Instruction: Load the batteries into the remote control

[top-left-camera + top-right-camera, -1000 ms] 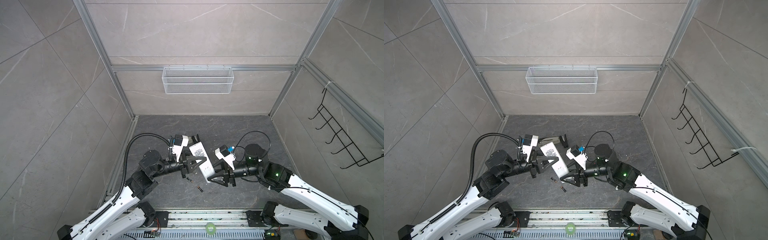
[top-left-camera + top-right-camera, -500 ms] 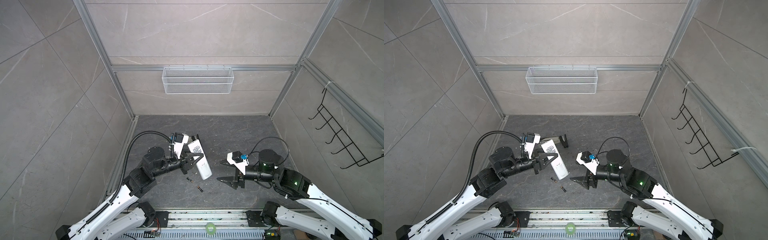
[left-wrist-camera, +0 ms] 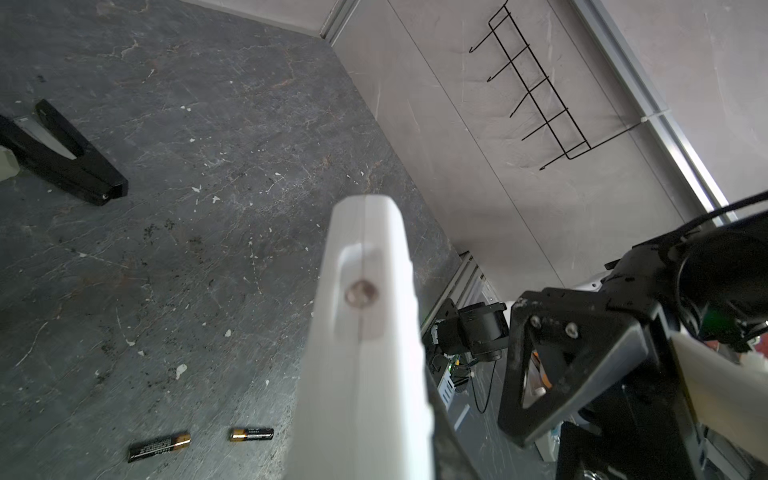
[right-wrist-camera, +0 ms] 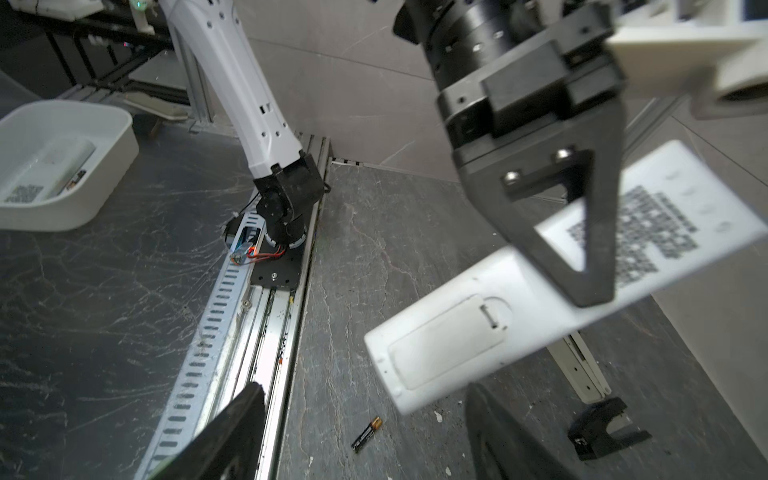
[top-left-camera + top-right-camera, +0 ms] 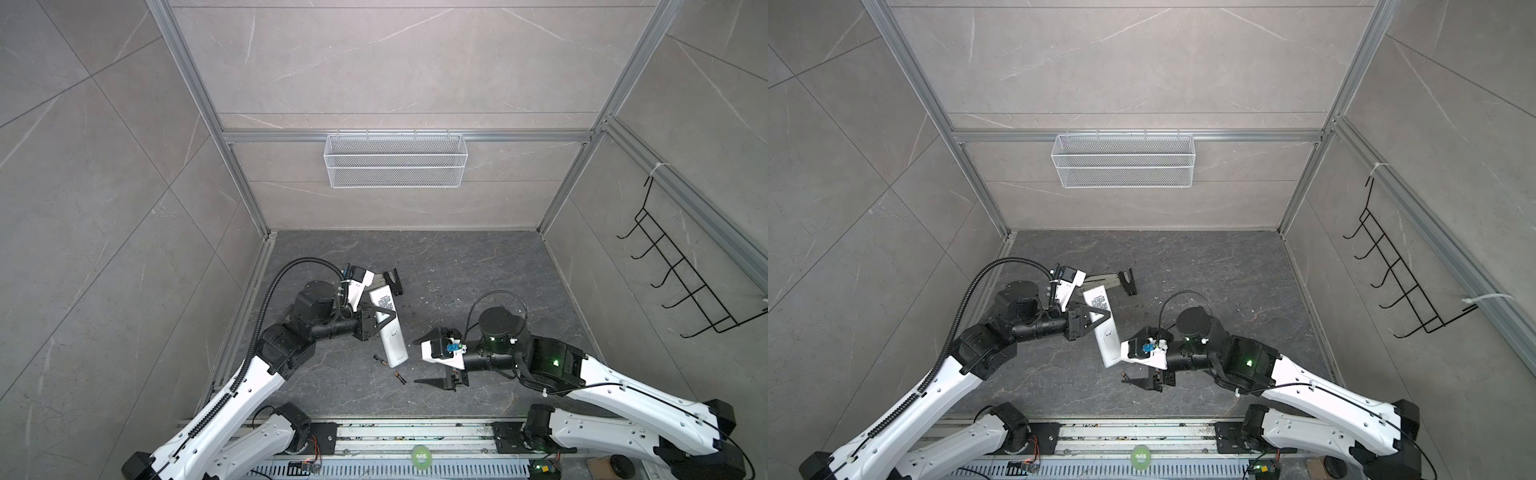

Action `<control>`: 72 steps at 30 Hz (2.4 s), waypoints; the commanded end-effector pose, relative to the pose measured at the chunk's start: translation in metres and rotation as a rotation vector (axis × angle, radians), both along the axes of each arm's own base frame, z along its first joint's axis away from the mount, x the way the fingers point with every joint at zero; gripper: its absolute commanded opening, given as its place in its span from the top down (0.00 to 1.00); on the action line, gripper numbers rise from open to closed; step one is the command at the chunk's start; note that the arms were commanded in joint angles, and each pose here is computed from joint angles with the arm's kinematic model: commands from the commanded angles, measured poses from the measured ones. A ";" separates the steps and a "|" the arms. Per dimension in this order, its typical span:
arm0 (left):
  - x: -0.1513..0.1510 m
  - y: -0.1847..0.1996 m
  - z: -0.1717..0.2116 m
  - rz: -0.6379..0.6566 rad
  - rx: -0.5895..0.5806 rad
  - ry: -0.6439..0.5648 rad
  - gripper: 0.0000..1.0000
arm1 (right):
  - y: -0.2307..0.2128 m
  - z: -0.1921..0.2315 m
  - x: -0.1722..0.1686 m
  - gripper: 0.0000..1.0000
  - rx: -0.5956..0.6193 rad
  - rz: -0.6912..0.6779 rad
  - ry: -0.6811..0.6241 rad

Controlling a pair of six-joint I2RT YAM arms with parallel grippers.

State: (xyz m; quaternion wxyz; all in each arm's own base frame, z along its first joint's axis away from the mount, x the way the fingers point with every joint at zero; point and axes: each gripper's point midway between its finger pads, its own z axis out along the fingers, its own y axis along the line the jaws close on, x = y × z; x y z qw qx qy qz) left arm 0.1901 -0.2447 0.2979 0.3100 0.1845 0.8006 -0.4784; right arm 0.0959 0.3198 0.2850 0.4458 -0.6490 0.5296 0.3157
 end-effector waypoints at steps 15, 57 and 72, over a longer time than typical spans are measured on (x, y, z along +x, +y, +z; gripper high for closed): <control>-0.016 -0.009 -0.018 -0.180 -0.057 0.183 1.00 | 0.039 -0.017 0.022 0.22 -0.153 -0.041 -0.288; -0.021 -0.009 -0.014 -0.189 -0.084 0.181 1.00 | 0.036 -0.041 0.024 0.20 -0.280 -0.070 -0.237; -0.024 -0.007 -0.009 -0.191 -0.094 0.169 1.00 | 0.038 -0.050 0.011 0.21 -0.327 -0.017 -0.145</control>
